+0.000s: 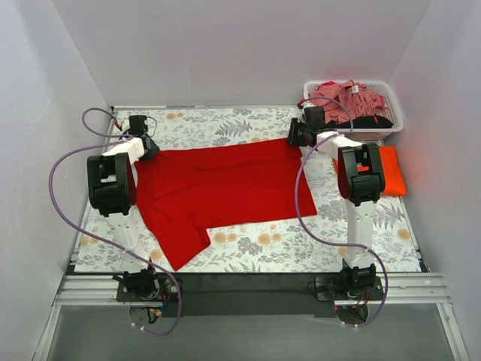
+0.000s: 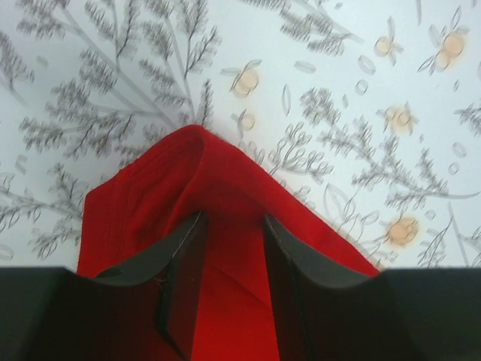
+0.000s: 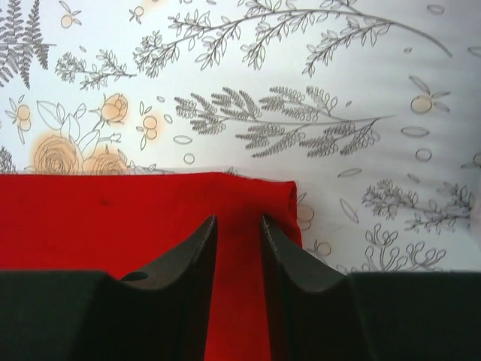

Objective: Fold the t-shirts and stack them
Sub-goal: Fold the tshirt

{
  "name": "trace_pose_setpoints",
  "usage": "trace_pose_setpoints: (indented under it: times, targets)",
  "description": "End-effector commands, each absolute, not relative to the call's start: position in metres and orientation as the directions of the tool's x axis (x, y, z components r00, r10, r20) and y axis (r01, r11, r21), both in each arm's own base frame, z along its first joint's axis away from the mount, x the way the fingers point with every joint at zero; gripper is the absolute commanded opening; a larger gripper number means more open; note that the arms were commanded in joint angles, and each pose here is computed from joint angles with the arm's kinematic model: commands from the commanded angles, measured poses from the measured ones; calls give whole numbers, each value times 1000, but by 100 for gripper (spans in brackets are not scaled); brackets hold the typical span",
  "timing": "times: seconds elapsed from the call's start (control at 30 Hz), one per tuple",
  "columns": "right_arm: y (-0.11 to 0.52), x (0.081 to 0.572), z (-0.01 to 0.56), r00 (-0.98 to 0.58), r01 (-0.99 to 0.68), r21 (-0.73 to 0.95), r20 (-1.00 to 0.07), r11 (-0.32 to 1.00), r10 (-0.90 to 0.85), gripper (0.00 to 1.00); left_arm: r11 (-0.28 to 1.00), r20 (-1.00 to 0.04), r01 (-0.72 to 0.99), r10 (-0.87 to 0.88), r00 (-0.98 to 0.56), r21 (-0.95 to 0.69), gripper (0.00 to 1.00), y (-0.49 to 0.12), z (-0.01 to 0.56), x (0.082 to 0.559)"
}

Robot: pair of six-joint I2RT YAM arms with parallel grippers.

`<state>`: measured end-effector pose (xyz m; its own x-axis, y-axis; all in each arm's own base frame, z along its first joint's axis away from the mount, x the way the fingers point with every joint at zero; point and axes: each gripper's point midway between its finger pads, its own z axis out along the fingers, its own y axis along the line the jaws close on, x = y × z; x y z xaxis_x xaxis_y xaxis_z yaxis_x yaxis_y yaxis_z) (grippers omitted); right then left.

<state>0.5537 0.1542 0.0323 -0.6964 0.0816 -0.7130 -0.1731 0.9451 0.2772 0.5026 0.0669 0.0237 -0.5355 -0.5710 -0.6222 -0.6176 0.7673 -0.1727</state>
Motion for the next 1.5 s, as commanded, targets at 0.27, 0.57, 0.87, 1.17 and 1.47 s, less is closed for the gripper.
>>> trace_pose_setpoints:
  times: [0.27,0.57,0.87,1.17,1.47]
  targets:
    - [147,596,85,-611,-212,208,-791,955,36,40,764,-585,-601,-605,-540,-235,51,61,43,529]
    - [157,547,185,-511,-283,185,-859,941,15,61,746,-690,-578,-609,-391,-330,77,62,164,496]
    - [129,437,170,-616,-194,132,-787,972,-17,68,646,-650,-721,-664,-369,-251,73,65,167,346]
    - [150,353,137,-704,-250,210,-710,945,-29,69,586,-498,-788,-748,-439,-187,66,44,81,257]
    - [140,311,97,-758,-255,204,-648,945,-65,68,589,-409,-790,-771,-487,-169,58,32,45,253]
